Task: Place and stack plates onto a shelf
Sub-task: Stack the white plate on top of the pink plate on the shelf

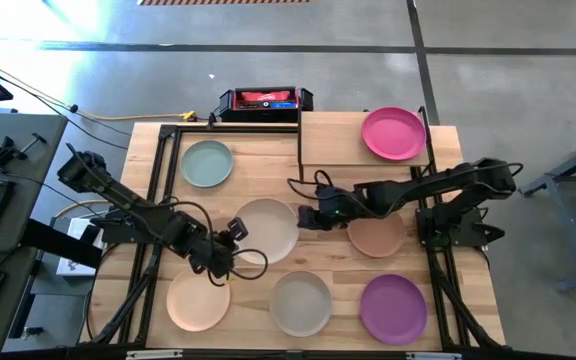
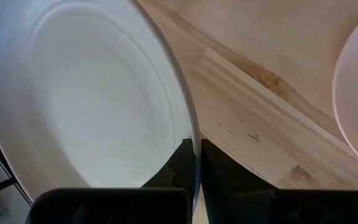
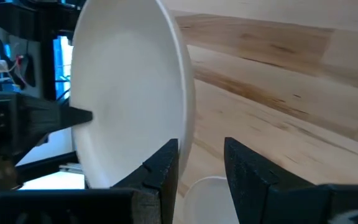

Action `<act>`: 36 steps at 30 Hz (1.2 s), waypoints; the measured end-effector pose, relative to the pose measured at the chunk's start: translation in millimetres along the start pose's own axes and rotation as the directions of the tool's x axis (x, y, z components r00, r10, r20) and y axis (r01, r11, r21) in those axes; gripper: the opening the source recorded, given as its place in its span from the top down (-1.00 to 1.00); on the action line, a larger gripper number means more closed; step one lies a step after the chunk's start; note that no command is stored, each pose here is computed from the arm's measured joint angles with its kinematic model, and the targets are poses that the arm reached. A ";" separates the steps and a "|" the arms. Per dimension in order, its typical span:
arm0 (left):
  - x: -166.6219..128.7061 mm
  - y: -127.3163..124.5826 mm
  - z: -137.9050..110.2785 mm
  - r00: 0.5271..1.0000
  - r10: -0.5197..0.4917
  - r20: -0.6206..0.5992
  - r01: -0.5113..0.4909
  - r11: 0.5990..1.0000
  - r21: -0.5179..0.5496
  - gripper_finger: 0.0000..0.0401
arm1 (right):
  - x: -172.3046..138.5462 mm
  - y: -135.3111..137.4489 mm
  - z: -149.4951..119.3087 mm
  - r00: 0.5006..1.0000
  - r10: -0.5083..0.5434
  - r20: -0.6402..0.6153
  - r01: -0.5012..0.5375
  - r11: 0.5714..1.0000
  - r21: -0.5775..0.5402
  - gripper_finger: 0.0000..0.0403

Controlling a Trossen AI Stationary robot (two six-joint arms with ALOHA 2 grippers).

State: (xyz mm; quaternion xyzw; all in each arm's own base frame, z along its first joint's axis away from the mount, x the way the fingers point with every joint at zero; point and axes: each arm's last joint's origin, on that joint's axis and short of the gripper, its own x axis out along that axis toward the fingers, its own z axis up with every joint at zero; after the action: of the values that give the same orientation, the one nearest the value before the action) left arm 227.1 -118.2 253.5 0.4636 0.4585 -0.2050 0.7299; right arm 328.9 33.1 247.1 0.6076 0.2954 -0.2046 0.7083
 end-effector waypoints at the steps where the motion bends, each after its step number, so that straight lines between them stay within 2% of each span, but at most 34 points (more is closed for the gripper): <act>1: 0.0 0.6 0.8 1.000 0.005 0.008 -0.005 1.000 0.000 0.99 | 0.2 0.0 0.0 1.000 0.001 0.001 -0.001 1.000 0.000 0.47; 9: 3.9 3.0 2.6 1.000 0.020 0.009 -0.020 1.000 0.018 1.00 | 1.2 0.5 0.2 1.000 0.005 0.006 -0.005 1.000 0.007 0.47; 16: 7.8 7.9 9.8 0.996 0.081 0.042 -0.081 0.997 0.007 1.00 | 1.2 -0.3 0.1 1.000 -0.003 0.005 0.003 1.000 0.010 0.48; 19: 8.3 6.9 8.6 0.997 0.073 0.028 -0.073 0.997 0.014 1.00 | 1.2 -1.3 0.0 1.000 -0.012 0.004 0.012 1.000 0.009 0.57; 26: 8.3 7.3 8.5 0.997 0.079 0.024 -0.079 0.997 -0.013 0.97 | 1.2 -1.9 0.3 1.000 -0.019 0.010 0.020 1.000 -0.006 0.97; 36: 7.9 8.7 6.9 0.990 0.139 -0.024 -0.140 0.988 -0.061 0.90 | 1.1 -2.4 0.6 1.000 -0.025 0.014 0.025 1.000 0.008 0.98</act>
State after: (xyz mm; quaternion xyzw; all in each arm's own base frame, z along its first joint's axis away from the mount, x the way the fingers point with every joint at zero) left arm 240.6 -119.0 252.0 0.4735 0.4381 -0.1345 0.7522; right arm 328.3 32.2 244.6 0.6051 0.2971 -0.2189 0.7054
